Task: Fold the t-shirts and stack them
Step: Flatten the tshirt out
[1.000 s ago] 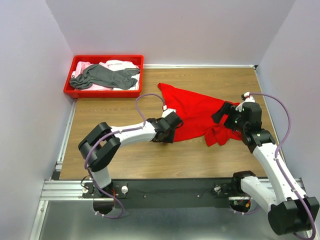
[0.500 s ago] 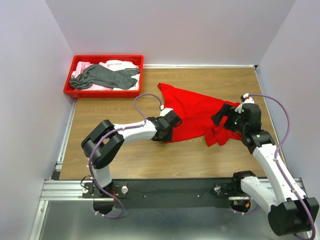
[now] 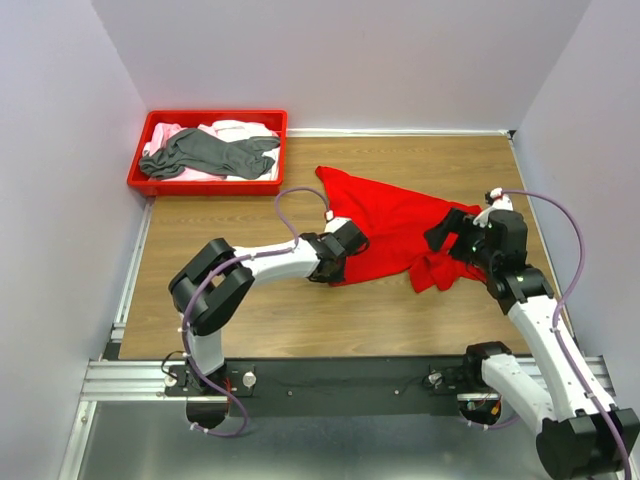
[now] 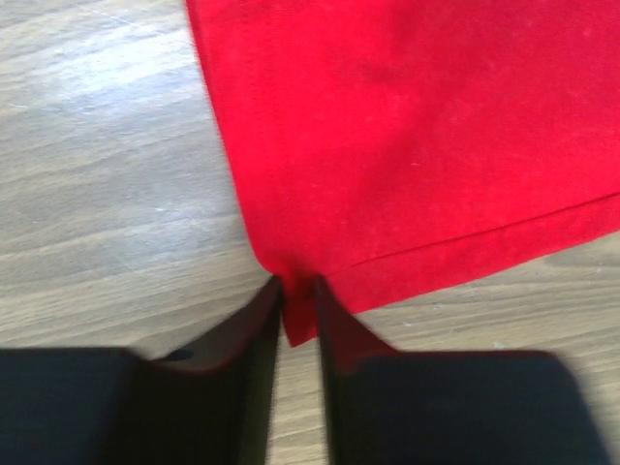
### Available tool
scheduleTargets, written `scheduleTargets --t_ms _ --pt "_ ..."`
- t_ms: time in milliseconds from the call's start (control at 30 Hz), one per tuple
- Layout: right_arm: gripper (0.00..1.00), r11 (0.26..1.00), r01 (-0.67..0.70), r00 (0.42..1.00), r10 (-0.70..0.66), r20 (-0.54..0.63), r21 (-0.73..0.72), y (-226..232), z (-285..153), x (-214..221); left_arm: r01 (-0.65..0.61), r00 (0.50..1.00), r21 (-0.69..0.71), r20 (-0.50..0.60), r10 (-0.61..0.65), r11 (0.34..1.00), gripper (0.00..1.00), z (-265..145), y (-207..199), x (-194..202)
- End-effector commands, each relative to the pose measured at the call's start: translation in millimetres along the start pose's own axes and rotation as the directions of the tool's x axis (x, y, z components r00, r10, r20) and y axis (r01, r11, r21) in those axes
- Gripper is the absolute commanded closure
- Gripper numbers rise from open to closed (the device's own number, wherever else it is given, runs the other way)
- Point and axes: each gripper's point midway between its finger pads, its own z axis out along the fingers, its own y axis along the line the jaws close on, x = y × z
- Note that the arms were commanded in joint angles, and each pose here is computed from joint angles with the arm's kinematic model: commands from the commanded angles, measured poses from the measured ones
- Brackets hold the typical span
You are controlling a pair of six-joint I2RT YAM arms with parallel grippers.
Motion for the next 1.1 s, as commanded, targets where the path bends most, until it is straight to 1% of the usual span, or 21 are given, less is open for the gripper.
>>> scheduleTargets --t_ms 0,33,67,167,200,267,333,433,467,533,667,733,767,800,967,1000,1033,1067 --pt "0.0 1.0 0.023 1.0 -0.023 0.007 -0.01 1.9 -2.5 5.0 -0.06 0.987 -0.069 -0.156 0.048 0.996 0.9 10.6 12.0 47.1" --pt "0.0 1.0 0.024 1.0 -0.024 0.009 -0.012 2.8 -2.8 5.2 -0.062 0.986 -0.071 -0.157 0.05 0.996 0.96 10.6 12.5 47.2" --pt "0.0 1.0 0.021 1.0 -0.021 0.007 -0.008 1.9 -3.0 6.4 -0.064 0.987 -0.076 -0.151 0.052 0.995 1.0 9.7 14.2 46.5" --pt "0.0 1.0 0.019 1.0 -0.02 -0.009 -0.022 5.0 -2.4 11.5 -0.054 0.993 -0.104 -0.114 0.042 0.993 1.0 3.7 25.0 33.5" --pt "0.0 1.0 0.004 1.0 -0.004 -0.025 -0.022 5.3 -2.2 15.4 -0.032 0.995 -0.129 -0.099 0.019 0.991 1.0 3.2 36.9 22.9" --pt "0.0 1.0 -0.017 0.998 0.017 -0.062 -0.011 3.6 1.3 23.0 -0.02 0.998 -0.146 -0.059 0.012 0.989 1.0 -5.7 49.8 4.1" --pt "0.01 0.998 -0.051 0.989 0.055 -0.139 0.035 -4.6 8.4 39.8 0.019 1.0 -0.179 0.006 -0.018 0.984 1.0 -18.0 69.2 -22.8" --pt "0.03 0.993 -0.072 0.968 0.092 -0.232 0.097 -16.7 16.4 64.3 0.027 0.997 -0.174 0.083 -0.013 0.984 1.0 -34.2 81.5 -52.0" --pt "0.03 0.991 -0.084 0.967 0.106 -0.231 0.107 -17.4 16.4 64.6 0.02 0.995 -0.16 0.103 -0.003 0.987 1.0 -37.5 79.7 -58.1" --pt "0.06 0.978 -0.124 0.951 0.166 -0.262 0.17 -28.7 20.3 81.8 -0.002 0.991 -0.117 0.131 0.017 0.993 1.0 -40.5 72.8 -66.9" --pt "0.11 0.944 -0.182 0.915 0.264 -0.305 0.274 -44.9 24.5 108.9 -0.048 0.989 -0.032 0.14 0.052 0.998 1.0 -37.0 58.9 -68.9" --pt "0.14 0.925 -0.213 0.897 0.312 -0.312 0.313 -50.2 24.5 119.1 -0.069 0.983 0.005 0.173 0.067 0.998 1.0 -37.7 52.1 -75.2" --pt "0.15 0.924 -0.209 0.896 0.312 -0.316 0.321 -52.2 24.6 122.1 -0.076 0.981 0.009 0.18 0.073 0.997 1.0 -37.2 52.0 -76.0" --pt "0.19 0.915 -0.22 0.889 0.331 -0.315 0.339 -54.1 24.9 124.5 -0.086 0.979 0.015 0.188 0.082 0.996 1.0 -36.1 51.3 -76.5" --pt "0.25 0.891 -0.284 0.853 0.404 -0.331 0.354 -44.9 21.1 135.5 -0.149 0.962 0.037 0.237 0.136 0.988 1.0 -41.1 49.2 -82.9" --pt "0.27 0.876 -0.312 0.84 0.435 -0.324 0.366 -42.2 20.6 138.2 -0.154 0.96 0.043 0.242 0.14 0.987 1.0 -41.2 48.9 -82.4" --pt "0.28 0.868 -0.318 0.84 0.445 -0.311 0.382 -42.5 20.4 139.6 -0.161 0.956 0.046 0.257 0.144 0.986 1.0 -40.9 47.7 -85.0" --pt "0.3 0.872 -0.307 0.841 0.436 -0.321 0.381 -37.4 18.9 146.0 -0.17 0.952 0.046 0.266 0.152 0.984 1.0 -41.8 48.1 -86.8"
